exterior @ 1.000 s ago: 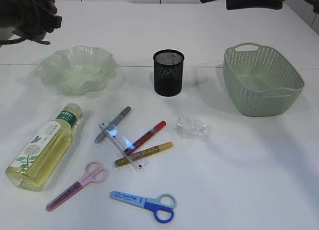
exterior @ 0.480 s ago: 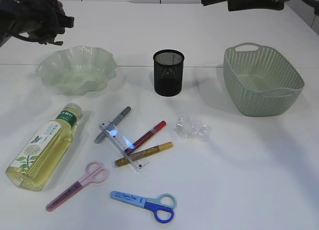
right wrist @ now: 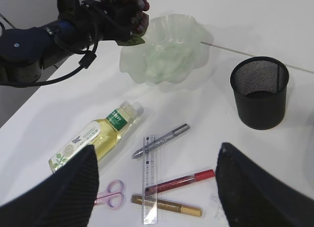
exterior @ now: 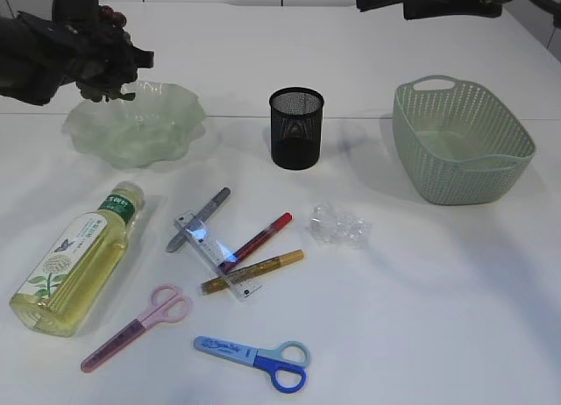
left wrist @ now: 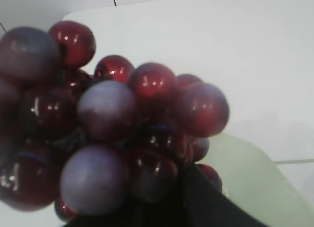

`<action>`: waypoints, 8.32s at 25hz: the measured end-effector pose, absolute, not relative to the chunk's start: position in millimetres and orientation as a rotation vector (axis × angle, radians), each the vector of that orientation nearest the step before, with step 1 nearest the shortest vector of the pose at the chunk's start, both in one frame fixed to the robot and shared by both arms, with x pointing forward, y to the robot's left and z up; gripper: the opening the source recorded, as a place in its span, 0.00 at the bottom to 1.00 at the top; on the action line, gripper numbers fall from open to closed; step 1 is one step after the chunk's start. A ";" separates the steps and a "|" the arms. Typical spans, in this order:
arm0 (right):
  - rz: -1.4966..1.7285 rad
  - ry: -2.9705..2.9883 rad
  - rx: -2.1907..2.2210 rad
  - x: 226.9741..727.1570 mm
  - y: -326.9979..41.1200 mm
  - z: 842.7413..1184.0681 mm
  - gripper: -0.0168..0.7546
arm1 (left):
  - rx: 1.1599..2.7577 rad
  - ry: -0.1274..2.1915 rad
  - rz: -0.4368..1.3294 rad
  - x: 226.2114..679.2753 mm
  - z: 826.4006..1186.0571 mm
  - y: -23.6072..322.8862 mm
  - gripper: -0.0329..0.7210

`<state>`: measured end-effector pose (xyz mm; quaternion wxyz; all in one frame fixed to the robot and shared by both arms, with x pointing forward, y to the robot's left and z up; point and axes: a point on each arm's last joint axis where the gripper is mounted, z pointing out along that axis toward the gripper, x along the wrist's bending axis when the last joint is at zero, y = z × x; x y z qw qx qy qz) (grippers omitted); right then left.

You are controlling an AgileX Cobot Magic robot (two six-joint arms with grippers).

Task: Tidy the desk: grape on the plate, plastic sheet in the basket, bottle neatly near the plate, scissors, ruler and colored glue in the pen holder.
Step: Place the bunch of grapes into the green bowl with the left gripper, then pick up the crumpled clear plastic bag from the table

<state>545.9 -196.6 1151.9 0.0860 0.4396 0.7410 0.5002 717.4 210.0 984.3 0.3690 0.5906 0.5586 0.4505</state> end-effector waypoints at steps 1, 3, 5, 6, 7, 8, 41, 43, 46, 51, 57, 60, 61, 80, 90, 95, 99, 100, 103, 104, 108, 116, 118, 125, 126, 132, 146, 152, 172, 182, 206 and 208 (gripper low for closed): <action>1.491 2.206 1.310 546.0 -196.7 1152.0 0.77 | 1.519 1.440 1.152 718.6 980.8 209.7 0.16; 1.489 2.204 1.310 546.2 -196.8 1152.0 0.77 | 1.526 1.450 1.152 720.3 973.9 209.8 0.16; 1.489 2.204 1.310 546.2 -196.8 1152.0 0.77 | 1.530 1.457 1.150 722.4 969.1 209.5 0.16; 1.489 2.204 1.310 546.2 -196.8 1152.0 0.77 | 1.526 1.460 1.153 722.9 968.6 209.7 0.16; 1.489 2.202 1.310 546.3 -196.9 1152.0 0.77 | 1.522 1.462 1.157 724.3 967.6 209.7 0.16; 1.489 2.200 1.310 546.4 -197.0 1152.1 0.77 | 1.519 1.464 1.156 725.0 967.3 209.6 0.17; 1.460 2.196 1.333 547.0 -198.6 1150.6 0.77 | 1.752 1.228 0.771 704.2 1010.2 185.8 0.42; 1.437 2.198 1.344 547.2 -199.6 1149.4 0.77 | 1.790 1.168 0.702 695.0 1024.5 180.9 0.42; 1.405 2.212 1.358 546.6 -200.7 1147.4 0.77 | 1.822 1.102 0.587 679.1 1046.6 174.7 0.42; 1.347 2.276 1.380 543.0 -201.4 1142.9 0.77 | 1.897 1.100 0.359 650.1 1071.2 172.3 0.42; 1.297 2.363 1.408 537.1 -201.1 1138.3 0.77 | 2.123 1.147 0.138 610.3 1086.2 179.2 0.42; 1.235 2.415 1.446 533.4 -202.5 1134.4 0.77 | 2.199 1.213 0.051 588.6 1098.5 185.7 0.42; 1.207 2.426 1.469 532.4 -203.5 1132.8 0.77 | 2.217 1.257 0.032 582.5 1101.7 188.8 0.42; 0.846 2.388 1.903 523.4 -218.4 1115.8 0.77 | 2.068 1.836 0.091 560.2 1117.3 216.5 0.66; 0.584 2.479 1.731 535.2 -193.9 1101.1 0.77 | 2.026 1.801 0.102 547.9 1134.7 217.1 0.67; 0.417 2.462 1.733 562.9 -163.5 1092.2 0.77 | 2.012 1.785 0.118 542.3 1142.1 218.1 0.67; 0.380 2.418 1.796 593.1 -151.3 1076.3 0.77 | 2.009 1.781 0.122 540.8 1144.0 218.4 0.67; 0.365 2.420 1.802 598.7 -147.1 1070.4 0.77 | 2.010 1.781 0.124 540.8 1144.0 218.6 0.67; 0.331 2.454 1.795 609.3 -130.0 1053.1 0.77 | 2.011 1.782 0.130 540.5 1144.4 219.0 0.67; 0.317 2.463 1.796 613.2 -126.6 1046.8 0.77 | 2.012 1.782 0.132 540.6 1144.4 219.2 0.67; 0.234 2.490 1.804 624.1 -119.9 1019.5 0.77 | 2.012 1.780 0.137 539.3 1145.8 219.6 0.67; 0.118 2.507 1.799 632.9 -119.2 988.2 0.77 | 2.000 1.769 0.141 535.5 1150.5 219.9 0.67; 0.120 2.507 1.800 633.0 -119.0 988.0 0.77 | 1.999 1.767 0.143 534.9 1151.3 220.0 0.67; 0.202 2.484 1.787 638.0 -116.0 987.2 0.77 | 1.998 1.767 0.142 534.8 1151.4 219.9 0.67; 0.218 2.478 1.783 639.1 -115.5 987.2 0.77 | 1.997 1.768 0.141 534.8 1151.4 219.9 0.67; 0.245 2.485 1.747 645.8 -112.4 974.8 0.77 | 1.997 1.768 0.141 534.8 1151.4 219.9 0.67; 0.207 2.554 1.669 653.9 -102.7 941.9 0.77 | 2.011 1.775 0.173 535.3 1151.0 222.3 0.67; 0.176 2.541 1.615 656.8 -105.7 939.3 0.77 | 2.013 1.776 0.177 535.4 1150.9 222.6 0.67; 0.153 2.561 1.619 660.3 -103.4 949.2 0.78 | 2.013 1.776 0.177 535.4 1150.9 222.6 0.66; 0.187 2.548 1.627 665.0 -100.4 968.8 0.78 | 2.008 1.772 0.179 533.8 1152.8 222.7 0.65; 0.082 2.514 1.531 675.8 -105.7 942.7 0.78 | 2.008 1.772 0.179 533.8 1152.8 222.7 0.65; 0.072 2.517 1.531 676.1 -105.7 939.3 0.78 | 2.009 1.772 0.181 533.9 1152.8 222.9 0.65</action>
